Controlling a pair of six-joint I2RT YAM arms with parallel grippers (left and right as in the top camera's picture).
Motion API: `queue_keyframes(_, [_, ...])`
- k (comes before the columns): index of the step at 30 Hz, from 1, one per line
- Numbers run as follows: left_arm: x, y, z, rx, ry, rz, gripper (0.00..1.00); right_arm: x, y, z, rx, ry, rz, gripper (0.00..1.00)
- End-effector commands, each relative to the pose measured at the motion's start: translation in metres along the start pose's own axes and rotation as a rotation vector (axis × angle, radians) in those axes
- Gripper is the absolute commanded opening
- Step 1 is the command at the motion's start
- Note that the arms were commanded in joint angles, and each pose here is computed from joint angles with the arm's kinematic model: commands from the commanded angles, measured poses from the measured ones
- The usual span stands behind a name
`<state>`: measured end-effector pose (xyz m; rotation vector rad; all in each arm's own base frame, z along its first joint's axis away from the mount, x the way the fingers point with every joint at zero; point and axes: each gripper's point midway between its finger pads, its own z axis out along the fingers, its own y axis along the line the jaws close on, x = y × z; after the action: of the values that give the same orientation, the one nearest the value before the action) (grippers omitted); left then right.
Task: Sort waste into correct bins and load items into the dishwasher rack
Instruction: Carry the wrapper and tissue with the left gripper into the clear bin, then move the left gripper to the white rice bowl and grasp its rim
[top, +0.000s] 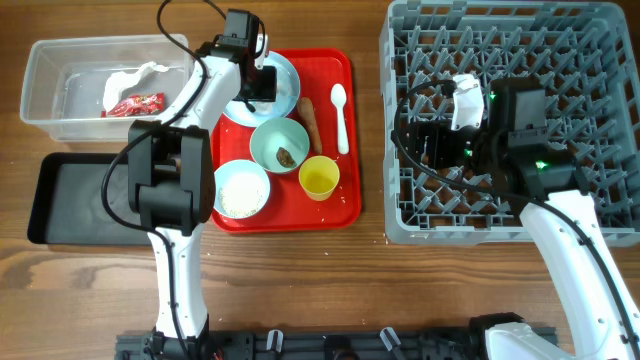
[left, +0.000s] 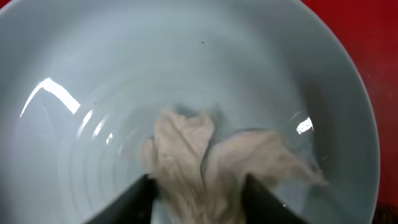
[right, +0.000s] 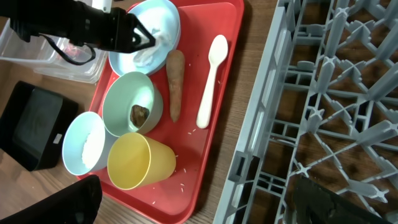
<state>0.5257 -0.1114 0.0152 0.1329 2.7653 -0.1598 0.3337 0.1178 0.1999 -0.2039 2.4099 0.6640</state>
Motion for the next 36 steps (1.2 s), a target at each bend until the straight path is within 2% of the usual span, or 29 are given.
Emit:
queue_keyframes(1, [0.005,0.000,0.010,0.012,0.022,0.003,0.15,-0.002,0.003,0.001,-0.020,0.002,0.005,1.00])
queue_keyframes(2, [0.005,0.000,0.010,0.012,0.023,0.003,0.07,-0.002,0.003,0.001,-0.020,0.002,0.005,1.00])
queue_keyframes(3, [0.005,0.000,0.010,0.011,0.023,0.003,0.04,-0.002,0.003,0.001,-0.020,0.002,0.006,0.99])
queue_keyframes(7, [-0.010,0.004,-0.009,-0.011,-0.017,-0.036,0.04,-0.002,0.003,0.001,-0.020,0.002,0.005,1.00])
queue_keyframes(10, [-0.051,0.018,-0.084,-0.034,-0.142,-0.145,0.04,-0.002,0.003,0.001,-0.020,0.003,0.005,1.00])
queue_keyframes(13, [-0.082,0.052,-0.163,-0.101,-0.302,-0.279,0.04,-0.002,0.003,0.001,-0.020,0.002,0.005,1.00])
queue_keyframes(15, [-0.089,0.083,-0.205,-0.155,-0.390,-0.372,0.04,-0.003,0.004,0.001,-0.020,-0.001,0.003,1.00])
queue_keyframes(17, [-0.084,0.119,-0.229,-0.209,-0.425,-0.457,0.04,-0.004,0.004,0.001,-0.021,-0.007,0.000,1.00])
queue_keyframes(19, [-0.074,0.150,-0.229,-0.242,-0.407,-0.530,0.04,-0.005,0.004,0.001,-0.022,-0.011,-0.002,1.00])
queue_keyframes(23, [-0.043,0.202,-0.186,-0.300,-0.296,-0.635,0.04,-0.006,0.004,0.001,-0.022,-0.016,-0.003,1.00])
queue_keyframes(24, [-0.038,0.209,-0.176,-0.307,-0.272,-0.646,0.10,-0.006,0.004,0.001,-0.022,-0.015,-0.003,1.00])
queue_keyframes(25, [-0.032,0.215,-0.163,-0.315,-0.243,-0.656,0.32,-0.006,0.004,0.001,-0.022,-0.015,-0.002,1.00])
queue_keyframes(27, [-0.024,0.220,-0.148,-0.322,-0.204,-0.663,0.90,-0.006,0.004,0.001,-0.022,-0.015,-0.003,1.00])
queue_keyframes(28, [-0.022,0.220,-0.144,-0.323,-0.193,-0.660,1.00,-0.006,0.004,0.001,-0.022,-0.015,-0.003,1.00])
queue_keyframes(34, [-0.031,0.196,-0.179,-0.286,-0.235,-0.622,1.00,-0.006,0.004,0.001,-0.023,-0.015,0.004,1.00])
queue_keyframes(36, [-0.026,0.173,-0.199,-0.231,-0.216,-0.605,1.00,-0.006,0.004,0.001,-0.023,-0.015,0.004,1.00])
